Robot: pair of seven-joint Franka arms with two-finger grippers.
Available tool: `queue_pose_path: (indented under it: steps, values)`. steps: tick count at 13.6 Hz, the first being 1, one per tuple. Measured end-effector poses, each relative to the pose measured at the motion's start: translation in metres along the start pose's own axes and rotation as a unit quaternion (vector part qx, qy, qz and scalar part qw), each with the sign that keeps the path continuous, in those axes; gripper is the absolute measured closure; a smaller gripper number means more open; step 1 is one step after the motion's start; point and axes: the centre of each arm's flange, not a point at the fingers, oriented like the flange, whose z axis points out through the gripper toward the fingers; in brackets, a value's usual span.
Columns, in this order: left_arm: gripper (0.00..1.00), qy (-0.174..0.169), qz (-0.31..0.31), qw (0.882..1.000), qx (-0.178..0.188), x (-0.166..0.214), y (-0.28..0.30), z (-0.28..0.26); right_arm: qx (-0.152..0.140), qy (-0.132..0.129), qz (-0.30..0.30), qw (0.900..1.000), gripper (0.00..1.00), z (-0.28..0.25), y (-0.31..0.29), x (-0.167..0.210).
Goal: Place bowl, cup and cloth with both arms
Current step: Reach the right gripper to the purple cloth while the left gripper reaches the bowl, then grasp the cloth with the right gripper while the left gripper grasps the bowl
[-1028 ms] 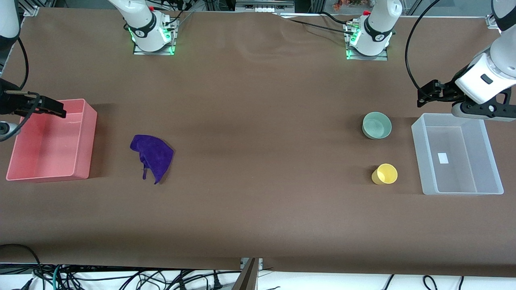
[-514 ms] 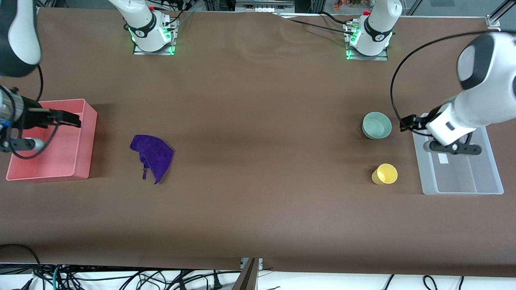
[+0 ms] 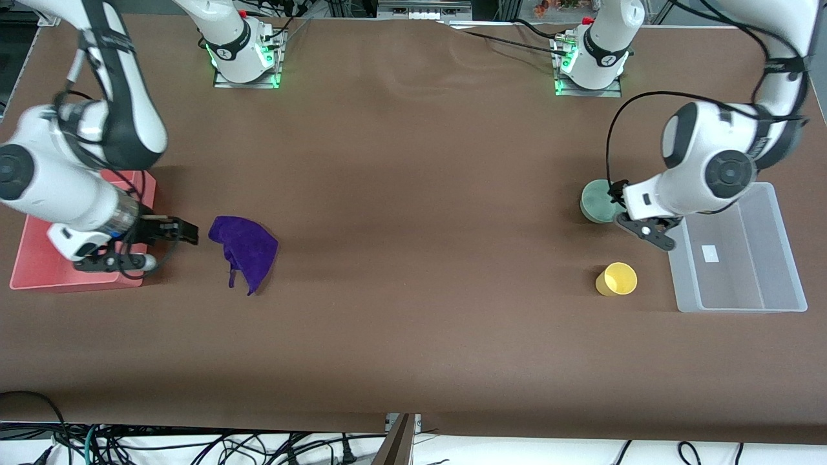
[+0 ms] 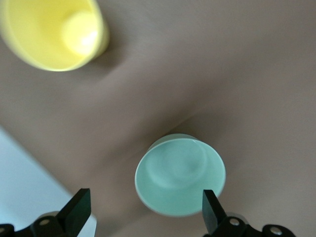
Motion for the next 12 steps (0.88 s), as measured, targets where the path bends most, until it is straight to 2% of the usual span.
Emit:
queue_pose_path:
  steps: [1,2,6,9,11,12]
  values:
    - [0.02,0.010,0.027,1.000,0.009,-0.009,0.009,0.025,0.000,0.012,0.002,1.000,0.00,0.024,0.000,-0.010]
    - [0.10,0.013,0.056,0.998,0.019,-0.017,0.017,0.044,0.001,0.022,0.002,1.000,0.00,0.044,0.001,-0.021]
    - [0.53,0.026,0.120,0.991,0.048,-0.018,0.021,0.059,0.007,0.066,-0.002,0.998,0.00,0.098,-0.007,-0.051]
    - [0.53,0.026,0.161,0.983,0.082,-0.014,0.014,0.065,0.012,0.095,-0.005,0.995,0.00,0.124,-0.013,-0.056]
    - [0.41,0.026,0.166,0.982,0.089,-0.015,0.009,0.063,0.015,0.109,-0.008,0.994,0.00,0.141,-0.016,-0.057]
    - [0.41,0.028,0.167,0.981,0.090,-0.014,0.008,0.061,0.016,0.114,-0.010,0.993,0.00,0.147,-0.019,-0.058]
